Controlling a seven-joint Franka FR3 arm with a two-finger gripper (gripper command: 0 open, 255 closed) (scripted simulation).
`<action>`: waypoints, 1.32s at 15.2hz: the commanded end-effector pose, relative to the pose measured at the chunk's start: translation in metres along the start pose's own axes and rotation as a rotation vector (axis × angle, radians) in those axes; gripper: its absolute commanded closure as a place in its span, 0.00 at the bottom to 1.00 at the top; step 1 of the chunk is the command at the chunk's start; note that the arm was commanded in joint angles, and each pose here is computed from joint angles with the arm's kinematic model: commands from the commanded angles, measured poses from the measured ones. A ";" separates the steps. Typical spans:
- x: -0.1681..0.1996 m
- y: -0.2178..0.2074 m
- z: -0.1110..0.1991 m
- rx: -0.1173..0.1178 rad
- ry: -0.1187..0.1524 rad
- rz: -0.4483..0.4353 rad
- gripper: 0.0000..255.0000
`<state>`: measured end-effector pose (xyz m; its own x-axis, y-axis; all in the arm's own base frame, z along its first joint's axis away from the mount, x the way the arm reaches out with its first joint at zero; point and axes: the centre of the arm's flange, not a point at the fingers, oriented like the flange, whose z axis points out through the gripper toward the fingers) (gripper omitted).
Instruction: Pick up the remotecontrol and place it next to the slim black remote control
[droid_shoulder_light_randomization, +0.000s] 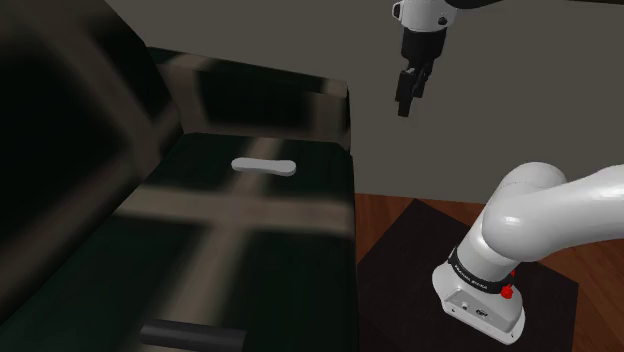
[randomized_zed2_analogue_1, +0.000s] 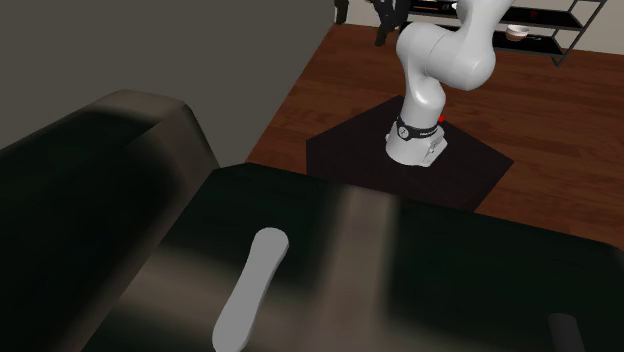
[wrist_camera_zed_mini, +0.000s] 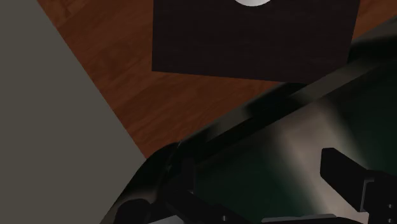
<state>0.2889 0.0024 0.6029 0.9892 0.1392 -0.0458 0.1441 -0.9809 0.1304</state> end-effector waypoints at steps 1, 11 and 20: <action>0.000 0.000 0.000 0.000 0.000 0.000 0.00; 0.113 -0.016 0.060 0.028 0.021 -0.129 0.00; 0.212 -0.045 0.112 0.054 0.040 -0.245 0.00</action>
<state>0.4780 0.0540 0.4829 0.9305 0.3649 -0.0324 0.3664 -0.9278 0.0708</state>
